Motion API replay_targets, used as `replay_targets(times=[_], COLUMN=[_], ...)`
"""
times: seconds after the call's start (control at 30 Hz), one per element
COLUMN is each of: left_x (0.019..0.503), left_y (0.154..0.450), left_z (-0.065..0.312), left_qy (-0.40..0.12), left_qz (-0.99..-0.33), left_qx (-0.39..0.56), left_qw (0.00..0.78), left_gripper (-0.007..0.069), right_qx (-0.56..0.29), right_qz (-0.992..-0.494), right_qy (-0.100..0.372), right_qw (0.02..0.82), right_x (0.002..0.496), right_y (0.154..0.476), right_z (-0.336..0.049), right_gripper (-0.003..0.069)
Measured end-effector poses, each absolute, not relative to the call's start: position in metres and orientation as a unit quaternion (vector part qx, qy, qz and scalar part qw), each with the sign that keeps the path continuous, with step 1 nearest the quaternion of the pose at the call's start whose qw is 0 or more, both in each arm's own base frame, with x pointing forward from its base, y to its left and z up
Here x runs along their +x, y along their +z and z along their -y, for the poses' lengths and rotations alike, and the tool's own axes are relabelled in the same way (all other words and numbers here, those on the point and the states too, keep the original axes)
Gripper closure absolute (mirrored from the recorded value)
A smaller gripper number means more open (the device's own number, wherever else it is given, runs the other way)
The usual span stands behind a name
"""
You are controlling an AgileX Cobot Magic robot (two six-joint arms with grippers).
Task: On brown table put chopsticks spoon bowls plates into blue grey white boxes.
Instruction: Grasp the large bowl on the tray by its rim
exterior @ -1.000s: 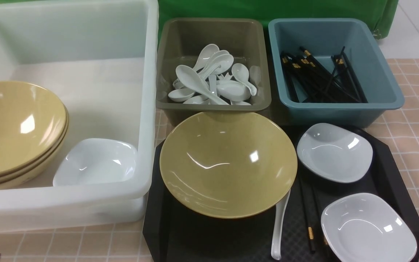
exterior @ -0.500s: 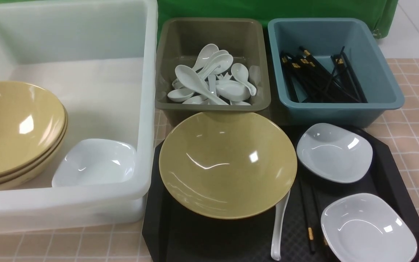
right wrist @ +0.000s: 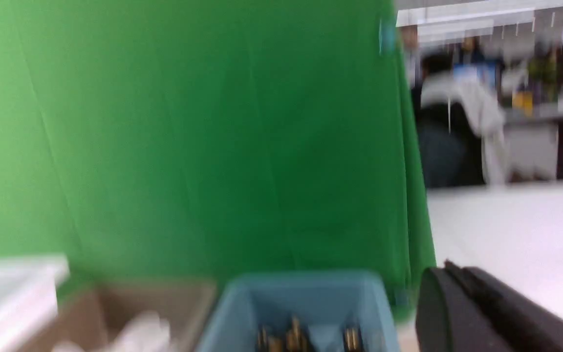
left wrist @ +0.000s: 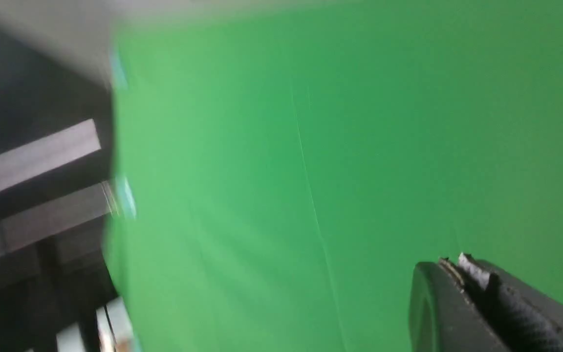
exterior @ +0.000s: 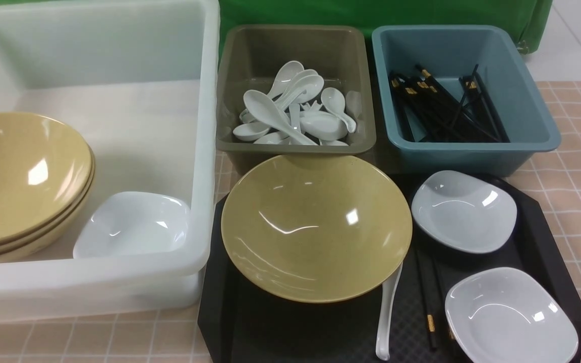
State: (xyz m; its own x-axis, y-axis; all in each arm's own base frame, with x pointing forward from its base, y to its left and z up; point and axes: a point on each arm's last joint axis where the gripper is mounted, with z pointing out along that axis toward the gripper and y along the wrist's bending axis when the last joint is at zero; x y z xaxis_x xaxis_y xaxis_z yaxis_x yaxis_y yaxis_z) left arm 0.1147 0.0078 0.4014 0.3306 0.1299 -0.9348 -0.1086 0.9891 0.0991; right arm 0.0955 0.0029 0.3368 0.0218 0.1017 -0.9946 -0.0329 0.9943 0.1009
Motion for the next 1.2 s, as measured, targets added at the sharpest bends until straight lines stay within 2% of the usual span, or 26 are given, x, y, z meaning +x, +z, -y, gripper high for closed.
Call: replay_targets(times=[0.03,0.1,0.17,0.27,0.4,0.43,0.47,0.5,0.57,0.63,0.8,0.97,1.2], left_x=[0.132,0.149,0.164,0.190,0.220,0.230,0.230,0.240,0.245,0.245,0.254,0.270,0.279], left_y=[0.399,0.405,0.409,0.416,0.409,0.401,0.402,0.391,0.381,0.365,0.316,0.276,0.233], left_z=[-0.007,-0.005,-0.001,0.009,0.029,0.041,0.043,0.065,0.088,0.126,0.195,0.241,0.273], left_qy=[0.023,-0.033,-0.074,-0.127,-0.214,-0.259,-0.265,-0.307,-0.326,-0.325,-0.239,-0.161,-0.127], left_qz=[-0.640,-0.706,-0.766,-0.838,-0.879,-0.883,-0.881,-0.882,-0.881,-0.880,-0.901,-0.917,-0.927], left_qx=[-0.018,-0.049,-0.063,-0.046,0.025,0.051,0.052,0.096,0.134,0.199,0.281,0.305,0.319], left_qw=[0.768,0.705,0.635,0.529,0.426,0.389,0.389,0.346,0.315,0.283,0.230,0.202,0.150], left_gripper=[0.0632,0.0632,0.0632,0.0632,0.0632,0.0632,0.0632,0.0632,0.0632,0.0632,0.0632,0.0632,0.0632], right_qx=[0.020,0.003,-0.018,-0.080,-0.130,-0.141,-0.142,-0.152,-0.152,-0.150,-0.160,-0.163,-0.164], right_qz=[-0.747,-0.816,-0.870,-0.918,-0.922,-0.917,-0.916,-0.908,-0.904,-0.903,-0.904,-0.905,-0.905], right_qy=[0.043,0.032,0.028,0.037,0.079,0.089,0.091,0.098,0.105,0.113,0.126,0.132,0.134], right_qw=[0.664,0.577,0.493,0.386,0.357,0.363,0.364,0.377,0.385,0.387,0.375,0.369,0.369], right_x=[0.104,0.113,0.118,0.124,0.130,0.133,0.133,0.137,0.140,0.144,0.148,0.149,0.149], right_y=[0.325,0.306,0.287,0.266,0.259,0.259,0.259,0.260,0.261,0.260,0.256,0.254,0.254], right_z=[-0.004,-0.005,-0.007,-0.013,-0.023,-0.026,-0.026,-0.028,-0.030,-0.031,-0.037,-0.039,-0.040], right_gripper=[0.0621,0.0621,0.0621,0.0621,0.0621,0.0621,0.0621,0.0621,0.0621,0.0621,0.0621,0.0621,0.0621])
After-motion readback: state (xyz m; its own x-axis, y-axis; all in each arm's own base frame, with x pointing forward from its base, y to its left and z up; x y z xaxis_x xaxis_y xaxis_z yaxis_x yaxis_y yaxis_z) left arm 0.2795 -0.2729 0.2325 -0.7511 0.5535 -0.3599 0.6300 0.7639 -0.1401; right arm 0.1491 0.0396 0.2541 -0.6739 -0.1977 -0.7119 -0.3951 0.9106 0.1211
